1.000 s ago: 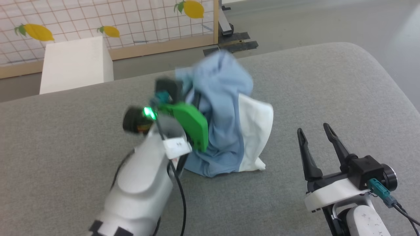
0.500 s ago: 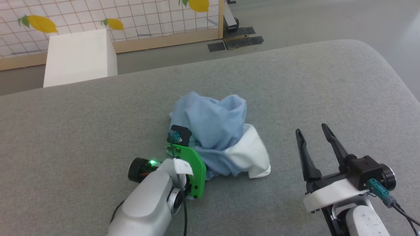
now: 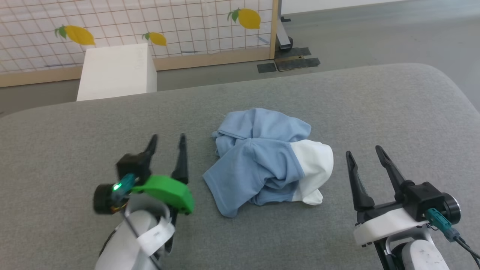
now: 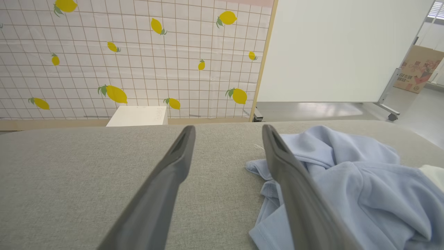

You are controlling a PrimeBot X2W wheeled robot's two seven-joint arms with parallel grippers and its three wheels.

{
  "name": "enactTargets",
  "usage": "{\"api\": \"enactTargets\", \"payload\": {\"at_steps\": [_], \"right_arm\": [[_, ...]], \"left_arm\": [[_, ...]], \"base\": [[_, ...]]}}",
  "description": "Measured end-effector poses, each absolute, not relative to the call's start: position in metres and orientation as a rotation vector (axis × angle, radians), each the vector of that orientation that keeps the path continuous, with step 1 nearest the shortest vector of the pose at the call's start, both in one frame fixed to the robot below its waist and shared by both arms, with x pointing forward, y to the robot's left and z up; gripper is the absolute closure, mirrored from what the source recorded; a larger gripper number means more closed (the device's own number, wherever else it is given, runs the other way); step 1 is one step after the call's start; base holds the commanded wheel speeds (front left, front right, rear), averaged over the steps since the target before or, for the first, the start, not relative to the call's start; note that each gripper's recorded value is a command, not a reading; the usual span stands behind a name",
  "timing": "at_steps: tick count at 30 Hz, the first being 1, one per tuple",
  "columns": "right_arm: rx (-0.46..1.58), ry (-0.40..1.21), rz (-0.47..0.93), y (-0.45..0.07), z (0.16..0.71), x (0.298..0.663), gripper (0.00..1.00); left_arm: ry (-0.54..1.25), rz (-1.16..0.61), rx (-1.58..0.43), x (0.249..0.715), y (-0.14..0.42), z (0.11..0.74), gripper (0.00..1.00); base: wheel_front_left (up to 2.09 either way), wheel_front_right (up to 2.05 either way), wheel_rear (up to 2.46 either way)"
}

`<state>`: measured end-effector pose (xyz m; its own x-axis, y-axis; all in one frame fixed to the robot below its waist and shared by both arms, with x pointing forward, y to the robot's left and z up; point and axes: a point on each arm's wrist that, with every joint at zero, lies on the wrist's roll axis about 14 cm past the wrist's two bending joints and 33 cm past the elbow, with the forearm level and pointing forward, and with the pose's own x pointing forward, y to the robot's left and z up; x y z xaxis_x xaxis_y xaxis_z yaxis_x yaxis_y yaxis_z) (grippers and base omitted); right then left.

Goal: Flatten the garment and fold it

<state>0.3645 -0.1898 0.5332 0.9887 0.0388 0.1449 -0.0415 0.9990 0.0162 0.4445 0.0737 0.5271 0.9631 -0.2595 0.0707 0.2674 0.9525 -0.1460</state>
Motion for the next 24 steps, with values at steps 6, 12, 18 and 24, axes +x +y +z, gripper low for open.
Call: {"api": "enactTargets", "payload": {"at_steps": [6,12,18,24], "right_arm": [[0.018,-0.140,0.053,-0.186,0.533,0.366,0.00],[0.014,-0.133,0.061,-0.183,0.531,0.370,0.00],[0.013,-0.114,0.052,-0.186,0.526,0.369,0.00],[0.016,-0.099,0.011,-0.199,0.521,0.362,0.00]], "left_arm": [[-0.124,-0.120,-0.210,0.421,0.125,0.540,0.00],[-0.073,-0.064,-0.182,0.402,0.146,0.516,0.00],[-0.006,-0.166,-0.183,0.410,0.117,0.498,0.00],[0.099,-0.329,-0.180,0.432,0.063,0.487,0.00]], "base": [[0.00,0.00,0.00],[0.00,0.00,0.00],[0.00,0.00,0.00],[0.00,0.00,0.00]]}}
